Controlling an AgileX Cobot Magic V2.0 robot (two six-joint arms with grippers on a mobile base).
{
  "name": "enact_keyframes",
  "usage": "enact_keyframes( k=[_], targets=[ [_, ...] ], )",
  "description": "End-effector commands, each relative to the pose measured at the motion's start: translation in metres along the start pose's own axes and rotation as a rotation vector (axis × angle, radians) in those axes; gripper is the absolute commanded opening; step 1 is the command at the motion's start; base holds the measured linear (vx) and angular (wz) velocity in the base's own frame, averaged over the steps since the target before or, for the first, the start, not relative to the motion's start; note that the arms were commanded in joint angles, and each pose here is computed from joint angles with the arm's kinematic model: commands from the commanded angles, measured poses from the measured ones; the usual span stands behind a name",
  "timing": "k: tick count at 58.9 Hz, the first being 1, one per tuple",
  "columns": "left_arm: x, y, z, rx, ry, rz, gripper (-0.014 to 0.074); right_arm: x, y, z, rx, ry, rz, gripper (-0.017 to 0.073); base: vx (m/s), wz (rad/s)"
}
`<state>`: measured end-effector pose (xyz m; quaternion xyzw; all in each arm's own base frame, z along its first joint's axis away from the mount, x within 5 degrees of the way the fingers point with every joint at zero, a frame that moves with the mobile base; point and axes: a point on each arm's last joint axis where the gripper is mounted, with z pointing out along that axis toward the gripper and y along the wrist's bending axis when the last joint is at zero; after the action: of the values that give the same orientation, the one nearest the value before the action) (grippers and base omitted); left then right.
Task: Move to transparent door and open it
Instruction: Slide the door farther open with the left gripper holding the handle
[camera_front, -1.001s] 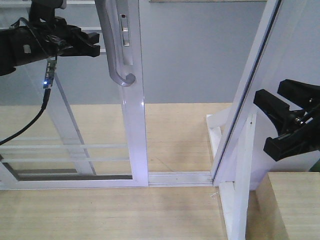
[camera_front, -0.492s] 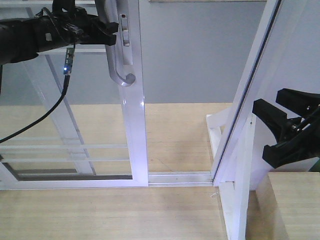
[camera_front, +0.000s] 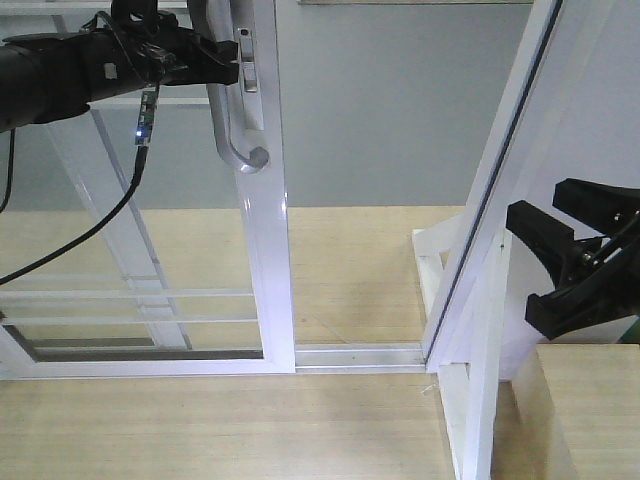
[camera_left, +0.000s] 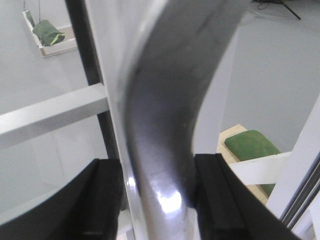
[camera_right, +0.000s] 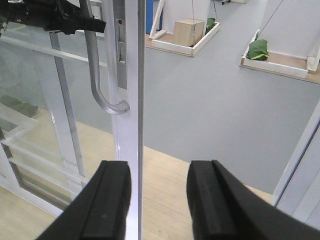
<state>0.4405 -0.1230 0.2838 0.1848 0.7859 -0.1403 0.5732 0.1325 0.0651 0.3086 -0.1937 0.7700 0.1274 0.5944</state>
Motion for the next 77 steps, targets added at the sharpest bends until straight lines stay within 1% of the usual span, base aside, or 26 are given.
enact_keyframes(
  k=[1,7,11,14,21,28,33,42,50,54,57,61,69,72,74,77],
  targets=[
    [-0.042,0.015,-0.029,-0.136,-0.108,-0.079,0.0417,-0.018,-0.001,-0.002,0.011,-0.108,-0.02,0.0363,0.0,0.0],
    [-0.046,0.019,-0.035,-0.19,-0.11,-0.061,0.0417,-0.018,-0.001,-0.002,0.011,-0.108,-0.02,0.0363,0.0,0.0],
    [-0.048,0.021,-0.038,-0.226,-0.108,-0.062,0.0417,-0.018,-0.001,-0.002,0.011,-0.108,-0.02,0.0363,0.0,0.0],
    [-0.049,0.023,-0.04,-0.245,-0.107,-0.046,0.0417,-0.018,-0.001,-0.002,0.011,-0.109,-0.02,0.0363,0.0,0.0],
    [-0.053,0.022,-0.048,-0.256,-0.111,-0.018,0.0417,-0.018,-0.001,-0.002,0.011,-0.109,-0.02,0.0363,0.0,0.0],
    [-0.044,0.02,-0.055,-0.256,-0.085,-0.021,0.0417,-0.018,-0.001,-0.002,0.011,-0.109,-0.019,0.0363,0.0,0.0],
    [-0.032,0.023,-0.059,-0.257,-0.053,-0.029,0.0417,-0.018,-0.001,-0.002,0.011,-0.109,-0.019,0.0363,0.0,0.0],
    [-0.012,0.036,-0.07,-0.29,0.001,-0.042,0.0417,-0.018,-0.001,-0.002,0.011,-0.109,-0.019,0.0363,0.0,0.0],
    [-0.005,0.054,-0.078,-0.336,0.035,0.028,0.0417,-0.018,-0.001,-0.002,0.011,-0.109,-0.019,0.0363,0.0,0.0],
    [-0.004,0.063,-0.081,-0.353,0.036,0.025,0.0417,-0.018,-0.001,-0.002,0.011,-0.109,-0.015,0.0363,0.0,0.0],
    [-0.005,0.066,-0.084,-0.331,0.025,0.019,0.0417,-0.018,-0.001,-0.002,0.011,-0.109,-0.015,0.0363,0.0,0.0],
    [-0.008,0.066,-0.087,-0.281,0.005,0.014,0.0415,-0.018,-0.001,-0.002,0.011,-0.109,-0.015,0.0363,0.0,0.0],
    [-0.012,0.055,-0.086,-0.161,-0.027,0.008,0.0415,-0.018,-0.001,-0.002,0.011,-0.109,-0.015,0.0363,0.0,0.0],
    [-0.013,0.05,-0.086,-0.11,-0.038,-0.016,0.0415,-0.018,-0.001,-0.002,0.011,-0.109,-0.015,0.0363,0.0,0.0],
    [-0.013,0.048,-0.086,-0.087,-0.042,-0.025,0.0415,-0.018,-0.001,-0.002,0.011,-0.109,-0.015,0.0363,0.0,0.0],
    [-0.013,0.048,-0.086,-0.086,-0.042,-0.031,0.0415,-0.018,-0.001,-0.002,0.011,-0.109,-0.015,0.0363,0.0,0.0]
  ],
)
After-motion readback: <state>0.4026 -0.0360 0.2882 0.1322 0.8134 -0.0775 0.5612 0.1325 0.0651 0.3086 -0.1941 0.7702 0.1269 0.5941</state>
